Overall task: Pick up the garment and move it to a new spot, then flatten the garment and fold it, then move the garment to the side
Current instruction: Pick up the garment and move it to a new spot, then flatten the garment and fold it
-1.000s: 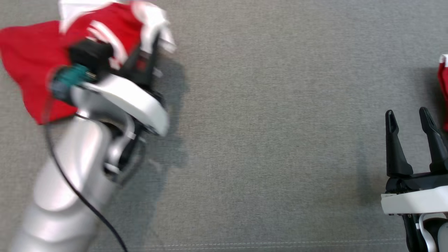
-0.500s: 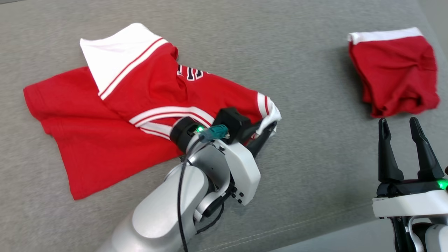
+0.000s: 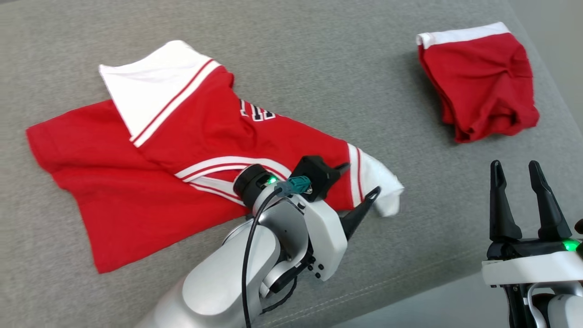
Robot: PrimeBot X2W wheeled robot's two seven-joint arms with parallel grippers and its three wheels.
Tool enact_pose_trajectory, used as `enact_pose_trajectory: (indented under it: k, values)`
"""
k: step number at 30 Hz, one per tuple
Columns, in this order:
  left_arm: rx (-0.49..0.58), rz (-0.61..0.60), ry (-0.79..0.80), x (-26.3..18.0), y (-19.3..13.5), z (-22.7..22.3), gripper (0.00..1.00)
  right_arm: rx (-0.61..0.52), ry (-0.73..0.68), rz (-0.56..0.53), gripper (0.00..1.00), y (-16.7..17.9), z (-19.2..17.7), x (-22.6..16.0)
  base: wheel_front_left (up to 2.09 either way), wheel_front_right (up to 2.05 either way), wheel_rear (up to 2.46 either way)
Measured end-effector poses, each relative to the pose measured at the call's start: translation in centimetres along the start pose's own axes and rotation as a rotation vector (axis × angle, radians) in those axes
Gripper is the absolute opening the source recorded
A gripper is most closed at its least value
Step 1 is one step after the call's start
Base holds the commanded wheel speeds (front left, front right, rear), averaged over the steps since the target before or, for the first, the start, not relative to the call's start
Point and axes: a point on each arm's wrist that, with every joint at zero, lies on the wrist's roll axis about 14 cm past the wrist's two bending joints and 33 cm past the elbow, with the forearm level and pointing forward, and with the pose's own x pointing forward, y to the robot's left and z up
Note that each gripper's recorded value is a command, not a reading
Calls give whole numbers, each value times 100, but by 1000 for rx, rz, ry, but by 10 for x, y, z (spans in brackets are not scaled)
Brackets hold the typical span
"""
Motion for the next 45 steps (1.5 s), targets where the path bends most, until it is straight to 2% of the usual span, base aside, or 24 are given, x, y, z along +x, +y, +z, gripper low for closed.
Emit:
enact_pose_trajectory:
  k: [4, 7, 12, 16, 19, 22, 28, 37, 45]
  values:
    - [29, 13, -117, -17, 1, 33, 100, -9, -4, 50, 100, 16, -1, 9, 0, 0, 0]
    - [63, 128, -246, -46, 25, 66, 100, -20, -14, 108, 100, 33, 1, 17, 0, 0, 0]
    - [84, 472, -431, -131, 91, 97, 100, -52, -32, 229, 100, 67, 7, 31, 0, 0, 0]
    - [95, 762, -527, -215, 134, 103, 100, -66, -44, 319, 100, 95, 10, 37, 0, 0, 0]
    - [83, 952, -577, -278, 153, 95, 100, -66, -58, 371, 100, 112, 14, 37, 0, 0, 0]
    - [58, 1111, -631, -338, 156, 79, 100, -82, -74, 406, 100, 121, 20, 34, 0, 0, 0]
    - [19, 1214, -641, -379, 143, 46, 100, -91, -79, 453, 100, 134, 25, 21, 0, 0, 0]
    - [14, 1243, -631, -395, 126, 22, 100, -121, -26, 448, 100, 124, 11, -9, 0, 0, 0]
    - [38, 1238, -637, -403, 112, 20, 100, -118, -42, 405, 100, 110, 16, -31, 0, 0, 0]
